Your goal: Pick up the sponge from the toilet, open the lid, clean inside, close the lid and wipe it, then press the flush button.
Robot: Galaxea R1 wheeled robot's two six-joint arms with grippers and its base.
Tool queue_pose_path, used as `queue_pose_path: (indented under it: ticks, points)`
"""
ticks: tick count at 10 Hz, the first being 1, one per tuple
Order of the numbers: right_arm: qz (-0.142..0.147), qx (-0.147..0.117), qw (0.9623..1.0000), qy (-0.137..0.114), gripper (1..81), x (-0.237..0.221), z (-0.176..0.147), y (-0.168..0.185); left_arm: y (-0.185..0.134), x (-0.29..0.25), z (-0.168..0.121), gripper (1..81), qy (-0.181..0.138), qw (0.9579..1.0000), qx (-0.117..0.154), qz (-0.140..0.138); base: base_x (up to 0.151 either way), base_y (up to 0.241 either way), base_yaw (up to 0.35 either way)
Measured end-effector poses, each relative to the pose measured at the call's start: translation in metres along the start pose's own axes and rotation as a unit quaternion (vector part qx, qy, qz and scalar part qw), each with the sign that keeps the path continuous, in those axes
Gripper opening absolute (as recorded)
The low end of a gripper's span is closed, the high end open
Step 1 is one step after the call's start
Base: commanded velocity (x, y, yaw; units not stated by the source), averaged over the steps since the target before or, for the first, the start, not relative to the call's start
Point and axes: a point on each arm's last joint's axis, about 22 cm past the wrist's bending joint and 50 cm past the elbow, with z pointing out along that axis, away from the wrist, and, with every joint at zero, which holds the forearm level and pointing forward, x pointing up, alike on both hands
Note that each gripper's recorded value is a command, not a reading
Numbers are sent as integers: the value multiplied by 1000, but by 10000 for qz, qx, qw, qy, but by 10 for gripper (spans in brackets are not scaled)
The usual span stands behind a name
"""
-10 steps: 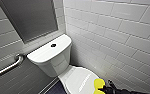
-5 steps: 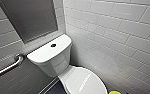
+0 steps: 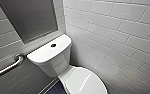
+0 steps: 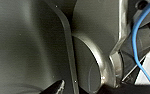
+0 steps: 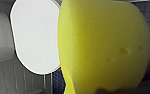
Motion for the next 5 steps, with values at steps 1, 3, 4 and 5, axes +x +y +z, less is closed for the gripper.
queue_pose_path:
  ticks: [1,3,4,5]
  points:
    - [-151,285,9995,-46,10,1,-2,-34,1,0,0,811,2,10000,-6,0,0,0,0]
    - [-651,881,9940,-28,10,27,11,-110,2,3,2,811,-8,10000,5,31,0,0,0]
    - [-910,1230,9882,-11,10,38,23,-155,2,2,2,811,-10,10000,4,29,0,0,0]
    - [-1078,1441,9836,-121,10,38,37,-184,2,2,2,811,-12,10000,6,26,0,0,0]
